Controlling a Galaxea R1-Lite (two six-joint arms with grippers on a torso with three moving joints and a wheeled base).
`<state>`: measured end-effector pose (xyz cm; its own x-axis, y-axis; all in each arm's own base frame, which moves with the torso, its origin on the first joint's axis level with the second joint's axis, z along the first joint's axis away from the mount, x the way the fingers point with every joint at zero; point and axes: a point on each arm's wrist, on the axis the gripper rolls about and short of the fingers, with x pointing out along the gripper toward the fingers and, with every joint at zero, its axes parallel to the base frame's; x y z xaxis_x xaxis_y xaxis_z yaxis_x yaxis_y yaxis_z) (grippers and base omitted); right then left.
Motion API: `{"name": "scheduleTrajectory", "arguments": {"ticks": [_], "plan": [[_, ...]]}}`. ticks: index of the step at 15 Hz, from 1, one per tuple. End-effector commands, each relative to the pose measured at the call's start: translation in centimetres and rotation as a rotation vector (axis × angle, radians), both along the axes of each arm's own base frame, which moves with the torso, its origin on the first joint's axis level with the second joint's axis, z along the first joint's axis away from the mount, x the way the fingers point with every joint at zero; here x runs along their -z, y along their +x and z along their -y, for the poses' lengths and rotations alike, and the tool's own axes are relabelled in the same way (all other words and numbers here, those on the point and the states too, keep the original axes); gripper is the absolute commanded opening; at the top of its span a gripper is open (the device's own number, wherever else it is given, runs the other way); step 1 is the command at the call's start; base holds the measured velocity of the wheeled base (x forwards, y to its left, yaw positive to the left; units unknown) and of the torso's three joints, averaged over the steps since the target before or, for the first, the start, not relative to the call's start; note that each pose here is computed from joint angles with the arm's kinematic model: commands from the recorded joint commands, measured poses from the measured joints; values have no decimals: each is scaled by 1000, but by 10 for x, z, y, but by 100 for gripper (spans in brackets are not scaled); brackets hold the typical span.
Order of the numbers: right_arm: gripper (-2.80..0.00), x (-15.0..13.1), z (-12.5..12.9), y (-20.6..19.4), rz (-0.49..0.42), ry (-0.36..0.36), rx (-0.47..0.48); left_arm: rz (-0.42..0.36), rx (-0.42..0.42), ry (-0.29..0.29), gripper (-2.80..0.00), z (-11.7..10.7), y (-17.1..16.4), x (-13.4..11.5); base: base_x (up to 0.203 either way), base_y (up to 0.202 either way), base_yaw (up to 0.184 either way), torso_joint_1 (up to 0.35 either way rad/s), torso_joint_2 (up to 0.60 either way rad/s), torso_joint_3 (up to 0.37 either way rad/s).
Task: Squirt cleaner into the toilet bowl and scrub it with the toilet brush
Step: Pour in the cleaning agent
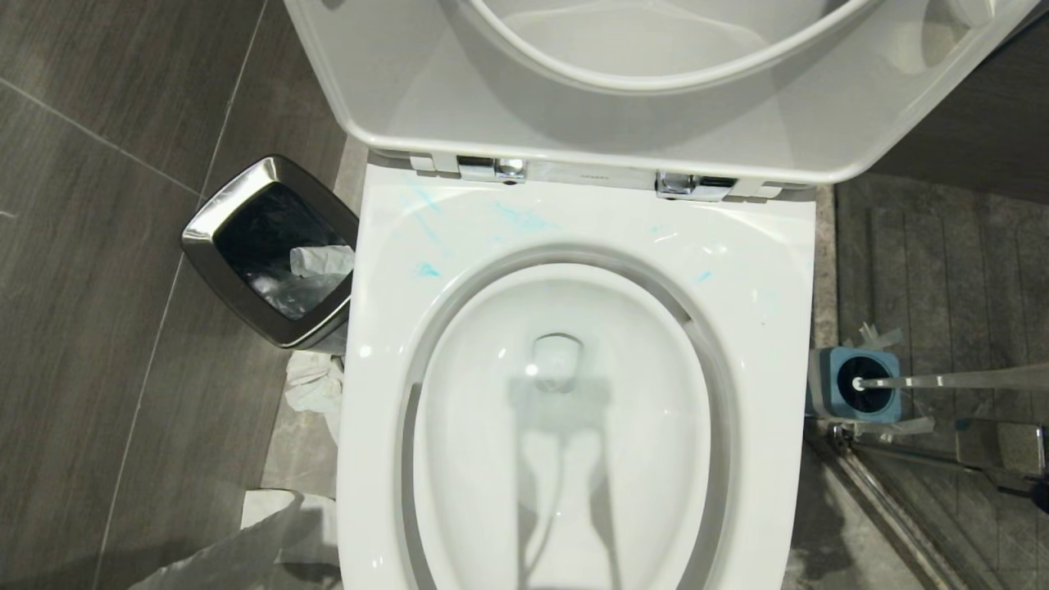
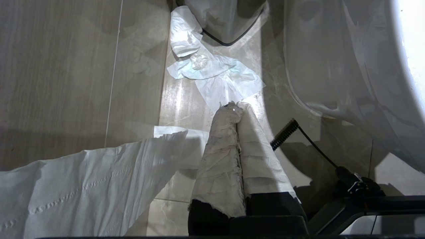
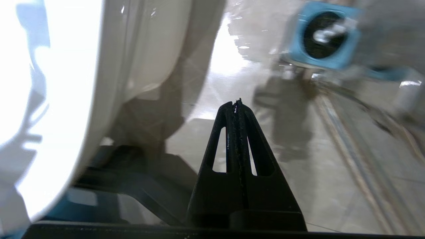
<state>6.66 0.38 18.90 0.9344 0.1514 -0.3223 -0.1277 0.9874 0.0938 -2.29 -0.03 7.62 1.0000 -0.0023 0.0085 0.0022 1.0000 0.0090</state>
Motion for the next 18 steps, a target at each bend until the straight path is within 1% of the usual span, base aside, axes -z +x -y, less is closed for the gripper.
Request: {"name": "scheduleTrajectory", "arguments": {"ticks": [1, 3, 5, 7, 9, 11, 13, 15, 18], "plan": [[-280, 14, -2, 76, -221, 21, -37, -6, -1, 0, -280, 0, 1, 2, 0, 0, 0, 0, 0, 0], [-280, 25, -3, 124, -276, 52, -77, -7, -1, 0, -280, 0, 1, 2, 0, 0, 0, 0, 0, 0], [-280, 35, -5, 163, -280, 80, -105, -5, -1, 0, -280, 0, 0, 2, 0, 0, 0, 0, 0, 0], [-280, 42, -6, 189, -234, 111, -134, -6, -1, 0, -280, 0, 1, 2, 0, 0, 0, 0, 0, 0], [-280, 47, -6, 214, -130, 148, -150, -7, -1, 0, -280, 0, 1, 2, 0, 0, 0, 0, 0, 0], [-280, 58, -7, 236, -56, 145, -157, -6, -1, 0, -280, 0, 0, 2, 0, 0, 0, 0, 0, 0], [-280, 68, -6, 254, -24, 139, -154, -5, -1, 0, -280, 0, 0, 2, 0, 0, 0, 0, 0, 0], [-280, 73, -2, 269, -15, 137, -141, -6, -1, 0, -280, 0, 0, 2, 0, 0, 0, 0, 0, 0], [-280, 82, 9, 300, 3, 123, -74, -6, -1, 0, -280, 0, 0, 2, 0, 0, 0, 0, 0, 0]]}}
